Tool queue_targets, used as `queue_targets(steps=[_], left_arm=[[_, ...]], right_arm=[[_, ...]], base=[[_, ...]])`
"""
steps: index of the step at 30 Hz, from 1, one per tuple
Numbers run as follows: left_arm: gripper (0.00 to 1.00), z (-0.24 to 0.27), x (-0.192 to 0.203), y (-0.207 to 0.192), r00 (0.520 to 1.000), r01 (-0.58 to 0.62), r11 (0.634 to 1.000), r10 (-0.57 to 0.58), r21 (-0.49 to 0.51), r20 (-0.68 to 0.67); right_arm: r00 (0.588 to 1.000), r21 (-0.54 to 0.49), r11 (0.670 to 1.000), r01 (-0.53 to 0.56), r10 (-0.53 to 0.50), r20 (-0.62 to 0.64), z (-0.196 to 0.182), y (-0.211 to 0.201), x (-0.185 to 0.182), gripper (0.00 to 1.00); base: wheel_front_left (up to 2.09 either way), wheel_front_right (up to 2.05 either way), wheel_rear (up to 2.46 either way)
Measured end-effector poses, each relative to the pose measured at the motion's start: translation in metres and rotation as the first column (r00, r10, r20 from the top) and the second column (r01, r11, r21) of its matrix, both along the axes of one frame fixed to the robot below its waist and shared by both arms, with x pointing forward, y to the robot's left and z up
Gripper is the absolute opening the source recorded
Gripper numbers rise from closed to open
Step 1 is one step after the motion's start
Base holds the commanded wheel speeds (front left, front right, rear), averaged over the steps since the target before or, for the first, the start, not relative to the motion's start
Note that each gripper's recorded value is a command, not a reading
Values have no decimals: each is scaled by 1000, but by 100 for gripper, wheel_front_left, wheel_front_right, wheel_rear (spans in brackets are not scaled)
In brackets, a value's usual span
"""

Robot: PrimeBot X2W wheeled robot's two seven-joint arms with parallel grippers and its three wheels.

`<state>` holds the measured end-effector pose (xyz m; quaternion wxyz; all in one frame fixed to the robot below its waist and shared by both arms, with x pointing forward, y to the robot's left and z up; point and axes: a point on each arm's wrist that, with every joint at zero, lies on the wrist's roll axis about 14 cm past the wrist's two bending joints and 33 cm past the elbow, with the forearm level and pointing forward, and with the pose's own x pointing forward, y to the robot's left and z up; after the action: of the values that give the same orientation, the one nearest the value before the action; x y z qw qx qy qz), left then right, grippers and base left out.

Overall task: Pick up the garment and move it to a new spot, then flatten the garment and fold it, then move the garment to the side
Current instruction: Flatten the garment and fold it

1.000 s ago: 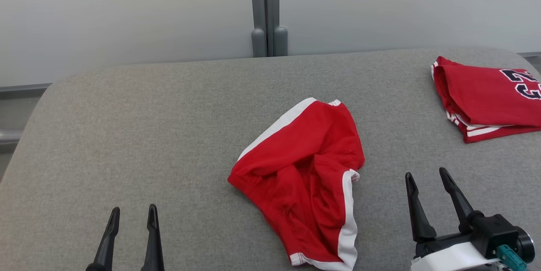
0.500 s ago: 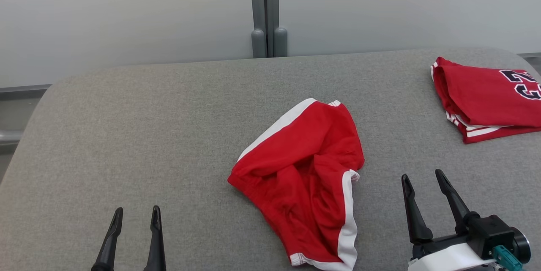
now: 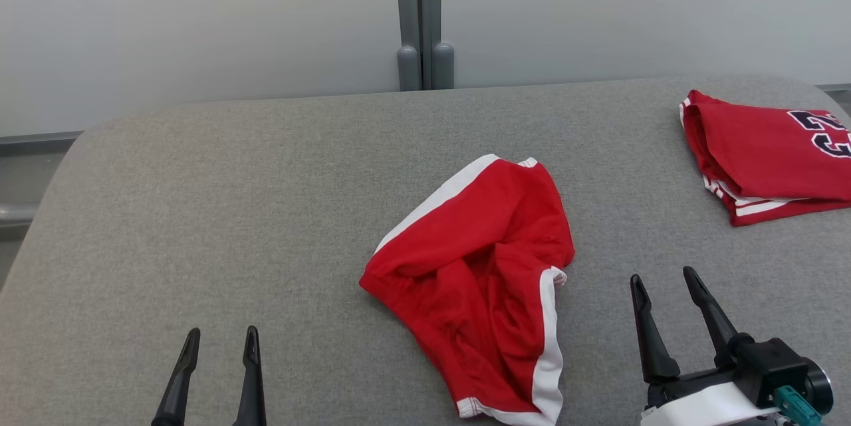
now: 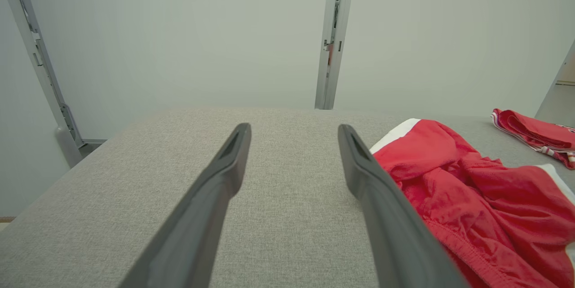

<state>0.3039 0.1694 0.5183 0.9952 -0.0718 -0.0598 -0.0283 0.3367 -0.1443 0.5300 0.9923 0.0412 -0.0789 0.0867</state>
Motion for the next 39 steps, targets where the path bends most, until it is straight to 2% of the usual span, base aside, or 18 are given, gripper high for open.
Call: queue_targets(steps=[22, 27, 31, 35, 39], left_arm=[[100, -12, -1, -9, 999, 30, 1000, -31, -4, -40], [100, -33, -4, -35, 987, 116, 993, -119, -30, -107], [100, -52, -7, -82, 948, 264, 962, -272, -70, -164], [100, -73, -19, -125, 860, 437, 890, -456, -130, -230], [100, -97, -28, -146, 767, 525, 827, -562, -199, -310]], right_arm=[[1000, -7, 1000, -8, 8, -15, -5, 2, 1, 100], [1000, -7, 1000, -12, 11, -25, -8, 4, 3, 100], [999, -10, 1000, -23, 23, -37, -12, 7, 6, 100], [998, -22, 999, -32, 30, -48, -15, 7, 11, 100], [998, -37, 999, -30, 28, -57, -19, 4, 18, 100]], base=[[0, 0, 0], [0, 0, 0], [0, 0, 0], [0, 0, 0], [0, 0, 0]])
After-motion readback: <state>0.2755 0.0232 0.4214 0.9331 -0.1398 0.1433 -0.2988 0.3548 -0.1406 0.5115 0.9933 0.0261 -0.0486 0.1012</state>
